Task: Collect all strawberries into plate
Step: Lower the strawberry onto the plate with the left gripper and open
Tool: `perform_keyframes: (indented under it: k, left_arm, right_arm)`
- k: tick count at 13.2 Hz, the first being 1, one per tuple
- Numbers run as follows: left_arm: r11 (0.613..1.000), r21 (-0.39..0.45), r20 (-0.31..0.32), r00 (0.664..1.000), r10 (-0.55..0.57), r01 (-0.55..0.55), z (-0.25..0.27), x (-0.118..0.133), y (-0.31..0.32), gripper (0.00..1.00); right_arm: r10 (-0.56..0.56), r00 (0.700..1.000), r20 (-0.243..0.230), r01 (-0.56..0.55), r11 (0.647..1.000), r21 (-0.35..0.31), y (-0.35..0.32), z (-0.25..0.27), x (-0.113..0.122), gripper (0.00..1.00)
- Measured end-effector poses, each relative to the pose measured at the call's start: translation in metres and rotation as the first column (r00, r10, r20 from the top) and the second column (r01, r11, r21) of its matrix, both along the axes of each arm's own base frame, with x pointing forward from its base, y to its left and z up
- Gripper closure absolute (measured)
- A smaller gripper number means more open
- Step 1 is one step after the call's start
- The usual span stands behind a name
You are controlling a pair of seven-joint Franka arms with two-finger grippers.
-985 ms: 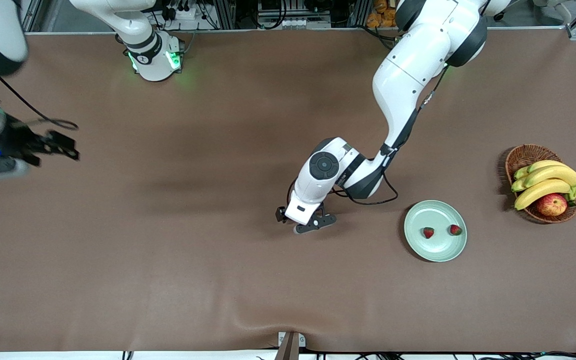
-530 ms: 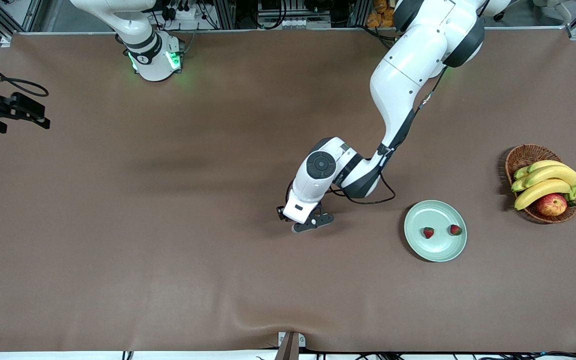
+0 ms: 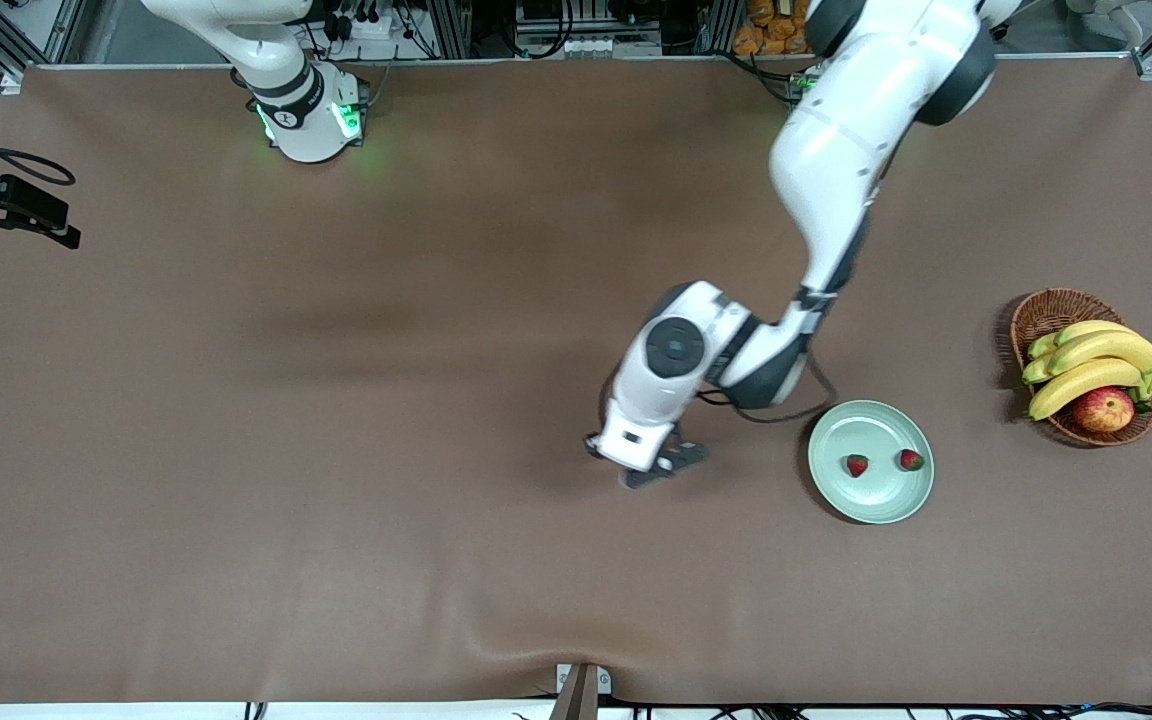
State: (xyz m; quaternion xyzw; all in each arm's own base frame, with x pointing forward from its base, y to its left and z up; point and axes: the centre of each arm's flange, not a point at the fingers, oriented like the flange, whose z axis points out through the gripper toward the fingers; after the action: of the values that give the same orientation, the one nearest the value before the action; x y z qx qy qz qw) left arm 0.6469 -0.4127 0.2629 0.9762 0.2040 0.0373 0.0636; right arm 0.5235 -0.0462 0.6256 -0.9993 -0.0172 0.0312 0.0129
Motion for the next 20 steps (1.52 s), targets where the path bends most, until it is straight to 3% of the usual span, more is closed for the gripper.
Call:
perform_keyframes:
  k: [4,7,11,12,14,17,18,20]
  left_arm:
    - [0.992,0.119,-0.108,0.994,-0.026,0.039,0.073,0.025,0.122,0.67]
    - [0.981,0.182,-0.225,0.974,-0.031,0.073,0.022,0.023,0.232,0.67]
    - [0.97,0.236,-0.262,0.965,-0.001,0.065,-0.046,0.021,0.318,0.67]
    - [0.97,0.235,-0.265,0.964,-0.002,0.066,-0.051,0.021,0.323,0.6]
    - [0.97,0.233,-0.257,0.966,-0.008,0.07,-0.045,0.022,0.319,0.38]
    - [0.966,0.243,-0.202,0.979,-0.04,0.09,0.014,0.029,0.314,0.07]
    - [0.961,0.25,-0.167,0.983,-0.073,0.114,0.053,0.031,0.315,0.0]
    - [0.951,0.277,-0.093,0.989,-0.117,0.139,0.144,0.023,0.319,0.0]
  right_arm:
    - [-0.013,1.0,0.005,0.013,1.0,-0.001,-0.005,0.002,0.0,0.0]
    - [-0.025,1.0,0.004,0.025,1.0,-0.001,-0.011,0.002,-0.001,0.0]
    - [-0.024,0.999,0.023,0.024,1.0,-0.002,-0.01,0.003,0.002,0.0]
    - [-0.024,0.999,0.025,0.024,1.0,-0.002,-0.009,0.003,0.002,0.0]
    - [-0.024,0.999,0.026,0.024,1.0,-0.002,-0.009,0.003,0.002,0.0]
    - [-0.023,0.999,0.029,0.023,1.0,-0.003,-0.009,0.003,0.003,0.0]
    - [-0.024,0.999,0.031,0.024,1.0,-0.003,-0.009,0.003,0.003,0.0]
    - [-0.024,0.999,0.032,0.024,1.0,-0.003,-0.009,0.004,0.004,0.0]
